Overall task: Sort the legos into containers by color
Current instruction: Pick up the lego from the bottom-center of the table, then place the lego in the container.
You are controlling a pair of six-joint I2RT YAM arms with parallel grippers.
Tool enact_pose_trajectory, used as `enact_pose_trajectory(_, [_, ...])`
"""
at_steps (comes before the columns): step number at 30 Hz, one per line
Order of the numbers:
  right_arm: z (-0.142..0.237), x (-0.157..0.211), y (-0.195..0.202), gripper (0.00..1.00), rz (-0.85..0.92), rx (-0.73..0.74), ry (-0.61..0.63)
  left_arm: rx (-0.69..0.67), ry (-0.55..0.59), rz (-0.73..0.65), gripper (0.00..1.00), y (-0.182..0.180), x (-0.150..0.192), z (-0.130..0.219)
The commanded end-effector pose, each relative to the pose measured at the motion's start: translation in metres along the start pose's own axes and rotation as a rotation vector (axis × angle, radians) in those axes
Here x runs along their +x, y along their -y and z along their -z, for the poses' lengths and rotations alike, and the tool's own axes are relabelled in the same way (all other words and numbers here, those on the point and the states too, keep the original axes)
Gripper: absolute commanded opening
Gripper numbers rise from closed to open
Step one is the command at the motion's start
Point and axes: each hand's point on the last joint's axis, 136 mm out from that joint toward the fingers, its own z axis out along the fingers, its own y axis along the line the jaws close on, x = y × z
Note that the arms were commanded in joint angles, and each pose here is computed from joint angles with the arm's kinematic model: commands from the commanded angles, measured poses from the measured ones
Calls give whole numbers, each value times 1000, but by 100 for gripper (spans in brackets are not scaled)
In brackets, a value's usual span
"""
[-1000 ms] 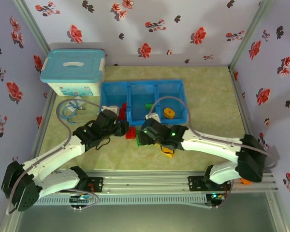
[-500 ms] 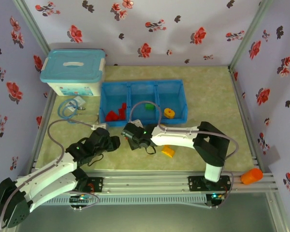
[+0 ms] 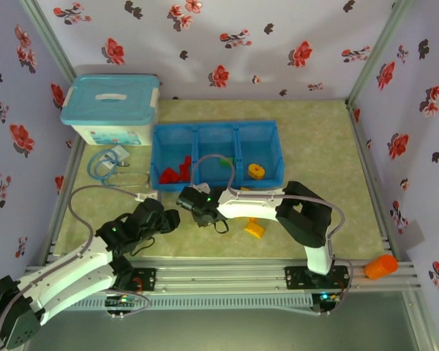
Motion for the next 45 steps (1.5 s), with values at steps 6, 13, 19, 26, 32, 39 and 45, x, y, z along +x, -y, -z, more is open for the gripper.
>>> enact_pose_trajectory(6, [82,-57,1,32,35,27,207,-19,11,-7,60,-4,0,4])
enact_pose_trajectory(13, [126,-124,51,32,-40,27,333,2,9,-18,60,4,2,4])
enact_pose_trajectory(19, [94,-148,79,32,-98,20,278,12,-5,-39,61,12,7,3])
enact_pose_trajectory(26, [65,-155,87,41,-100,47,217,14,-23,-70,63,22,8,-2])
enact_pose_trajectory(32, [117,-176,92,86,-83,86,334,22,-19,-102,65,36,0,-4])
enact_pose_trajectory(39, [166,-163,89,84,-87,26,443,10,-43,-130,66,55,-13,-19])
enact_pose_trajectory(45, [163,-133,105,80,-140,12,465,-52,-95,-120,61,51,-21,-46])
